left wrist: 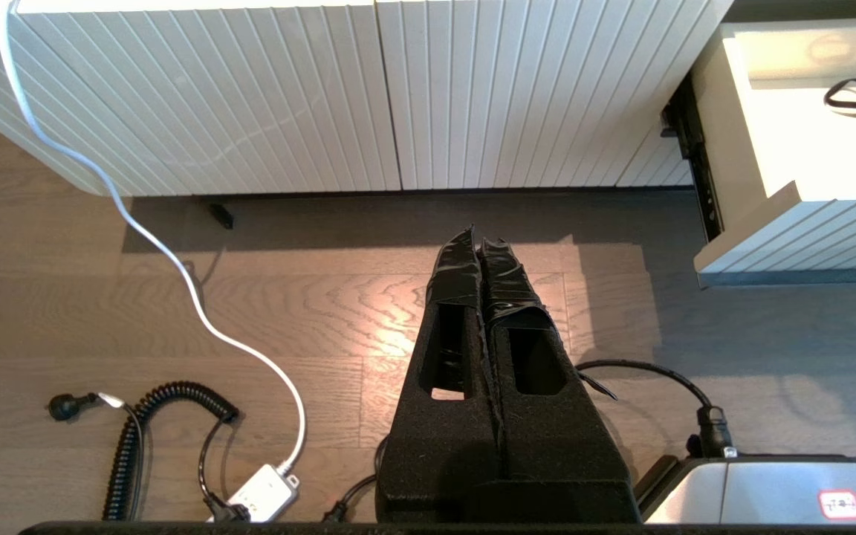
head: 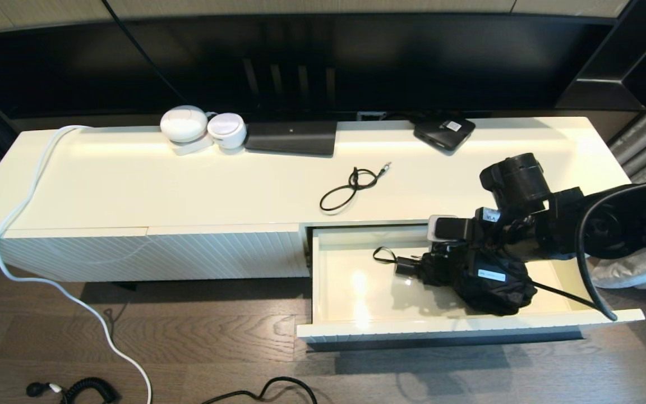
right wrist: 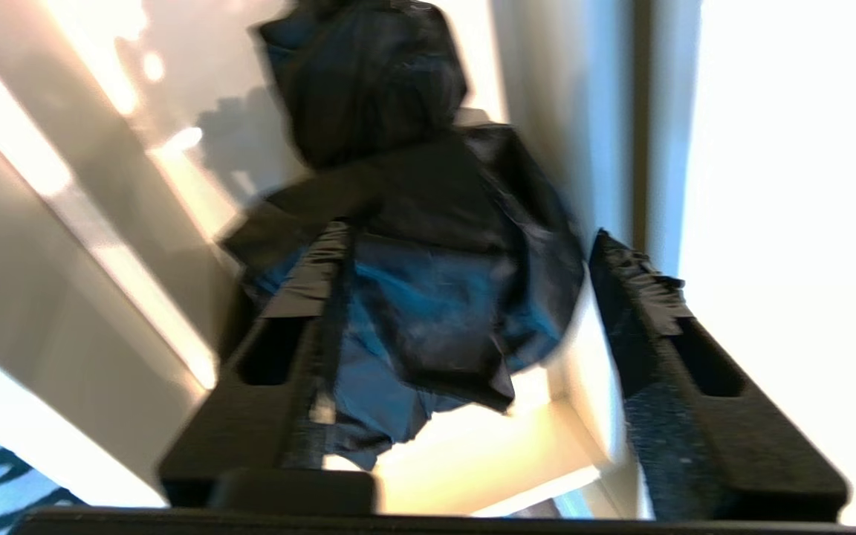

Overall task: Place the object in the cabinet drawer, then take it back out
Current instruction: Put the umbrella in the drawer, then put the data cable in the drawer

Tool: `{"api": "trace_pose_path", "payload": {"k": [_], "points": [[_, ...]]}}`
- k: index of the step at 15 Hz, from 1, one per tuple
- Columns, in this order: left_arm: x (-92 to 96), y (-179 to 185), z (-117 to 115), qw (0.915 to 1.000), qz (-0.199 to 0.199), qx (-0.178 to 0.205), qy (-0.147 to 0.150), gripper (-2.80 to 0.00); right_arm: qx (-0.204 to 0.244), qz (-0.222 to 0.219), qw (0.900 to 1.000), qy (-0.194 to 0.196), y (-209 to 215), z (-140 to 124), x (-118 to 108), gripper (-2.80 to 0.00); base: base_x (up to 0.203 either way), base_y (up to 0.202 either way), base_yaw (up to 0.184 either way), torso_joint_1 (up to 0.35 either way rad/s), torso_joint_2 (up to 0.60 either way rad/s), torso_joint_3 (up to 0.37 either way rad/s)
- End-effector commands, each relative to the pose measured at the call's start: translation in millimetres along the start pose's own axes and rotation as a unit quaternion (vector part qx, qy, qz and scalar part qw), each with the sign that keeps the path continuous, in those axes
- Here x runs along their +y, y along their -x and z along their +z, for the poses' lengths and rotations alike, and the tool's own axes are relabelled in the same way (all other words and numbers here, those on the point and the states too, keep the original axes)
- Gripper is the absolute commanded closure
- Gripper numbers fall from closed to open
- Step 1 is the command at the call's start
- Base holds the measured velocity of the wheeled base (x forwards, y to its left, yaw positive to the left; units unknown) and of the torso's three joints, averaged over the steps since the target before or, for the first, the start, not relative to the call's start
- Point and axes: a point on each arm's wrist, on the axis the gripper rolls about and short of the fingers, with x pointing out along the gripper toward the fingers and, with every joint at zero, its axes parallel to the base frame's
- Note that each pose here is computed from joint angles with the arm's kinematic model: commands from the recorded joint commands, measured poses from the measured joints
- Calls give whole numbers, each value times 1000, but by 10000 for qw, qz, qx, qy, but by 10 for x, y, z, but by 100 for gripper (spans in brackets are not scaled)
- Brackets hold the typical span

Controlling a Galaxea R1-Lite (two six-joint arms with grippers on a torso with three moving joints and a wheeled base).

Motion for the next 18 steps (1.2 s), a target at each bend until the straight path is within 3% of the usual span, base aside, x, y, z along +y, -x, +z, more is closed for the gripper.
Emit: {"api": "trace_pose_path", "payload": {"k": [1, 4, 7, 11, 15, 17, 18], "points": [[0, 0, 0, 10000, 1, -2, 2, 0, -91, -173, 9998, -30, 127, 3, -74, -280, 0, 0, 0, 0, 0, 0], [0, -1, -4, 10000, 0, 5, 2, 0, -235, -388, 9988, -209, 292, 17, -161, -280, 0, 0, 0, 0, 0, 0], [0, 0, 0, 10000, 8, -2, 2, 0, -448, -752, 9941, -634, 596, 34, -309, -280, 0, 0, 0, 0, 0, 0], [0, 0, 0, 10000, 0, -1, 2, 0, -852, -872, 9849, -1233, 1030, 72, -388, -280, 0, 0, 0, 0, 0, 0], [0, 0, 0, 10000, 0, -2, 2, 0, -1293, -359, 9568, -2579, 1250, 258, -368, -280, 0, 0, 0, 0, 0, 0], [0, 0, 0, 10000, 8, -2, 2, 0, -1352, -130, 9384, -3176, 1248, 355, -349, -280, 0, 0, 0, 0, 0, 0], [0, 0, 0, 10000, 0, -2, 2, 0, -1356, 1, 9244, -3565, 1216, 403, -327, -280, 0, 0, 0, 0, 0, 0]]}}
